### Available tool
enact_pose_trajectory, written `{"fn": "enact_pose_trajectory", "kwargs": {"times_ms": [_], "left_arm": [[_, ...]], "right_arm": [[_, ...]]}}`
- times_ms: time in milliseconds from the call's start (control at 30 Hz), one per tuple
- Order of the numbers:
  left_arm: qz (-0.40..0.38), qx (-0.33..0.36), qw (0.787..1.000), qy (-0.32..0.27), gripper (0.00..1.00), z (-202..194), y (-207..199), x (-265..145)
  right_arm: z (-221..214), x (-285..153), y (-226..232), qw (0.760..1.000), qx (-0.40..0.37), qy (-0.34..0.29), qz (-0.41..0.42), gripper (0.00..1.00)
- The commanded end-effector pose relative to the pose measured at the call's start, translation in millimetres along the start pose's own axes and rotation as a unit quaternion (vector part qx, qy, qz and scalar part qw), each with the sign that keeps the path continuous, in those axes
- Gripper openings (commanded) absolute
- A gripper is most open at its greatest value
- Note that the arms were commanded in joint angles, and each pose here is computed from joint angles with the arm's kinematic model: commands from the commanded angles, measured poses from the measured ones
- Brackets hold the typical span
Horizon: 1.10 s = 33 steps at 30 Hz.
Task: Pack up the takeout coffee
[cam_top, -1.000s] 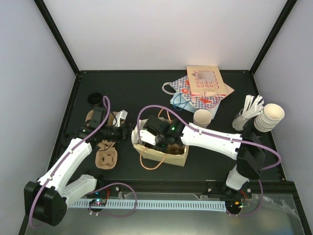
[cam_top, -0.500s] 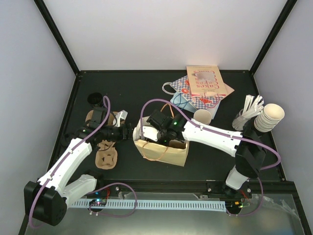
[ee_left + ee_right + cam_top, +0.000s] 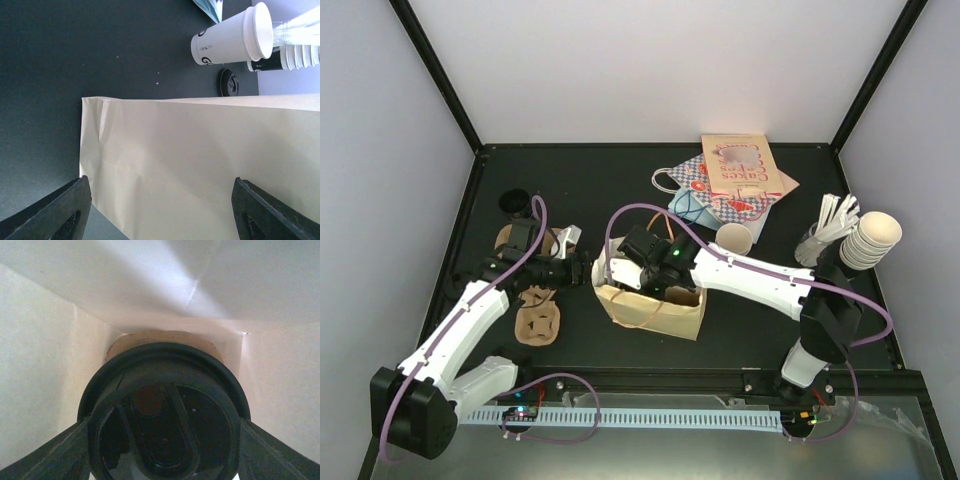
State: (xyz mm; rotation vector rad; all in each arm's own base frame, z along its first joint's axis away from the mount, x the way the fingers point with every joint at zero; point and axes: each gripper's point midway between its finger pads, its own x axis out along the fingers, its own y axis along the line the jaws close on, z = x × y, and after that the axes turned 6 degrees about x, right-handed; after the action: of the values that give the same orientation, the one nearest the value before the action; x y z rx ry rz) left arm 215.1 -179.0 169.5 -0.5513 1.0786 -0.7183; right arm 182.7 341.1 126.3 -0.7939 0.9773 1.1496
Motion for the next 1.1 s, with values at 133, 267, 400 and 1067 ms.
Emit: {"fn": "enact_pose_trajectory", "kwargs": {"times_ms": [133,267,400,1067], "left_arm": [[0.0,0.022,1.0,-0.012,0.79,13.5,-11.0,-5.1],[0.002,0.021,1.0,-0.011,0.79,13.0,-9.9,-4.7],[0.002,0.021,1.0,-0.011,0.79,12.5,-9.6,-4.7],[0.004,0.027,0.999,-0.017,0.79,11.8,-13.0,-10.5]], "right_arm": [[-63.2,19.6,-12.9,0.986,-0.022,0.142,-0.088,0.57],[-61.8,17.2,-20.1,0.983,-0.028,0.135,-0.117,0.57],[-63.1,19.4,-5.5,0.989,-0.027,0.127,-0.074,0.58],[-72.5,25.5,24.7,0.984,0.043,0.157,0.07,0.58]]}}
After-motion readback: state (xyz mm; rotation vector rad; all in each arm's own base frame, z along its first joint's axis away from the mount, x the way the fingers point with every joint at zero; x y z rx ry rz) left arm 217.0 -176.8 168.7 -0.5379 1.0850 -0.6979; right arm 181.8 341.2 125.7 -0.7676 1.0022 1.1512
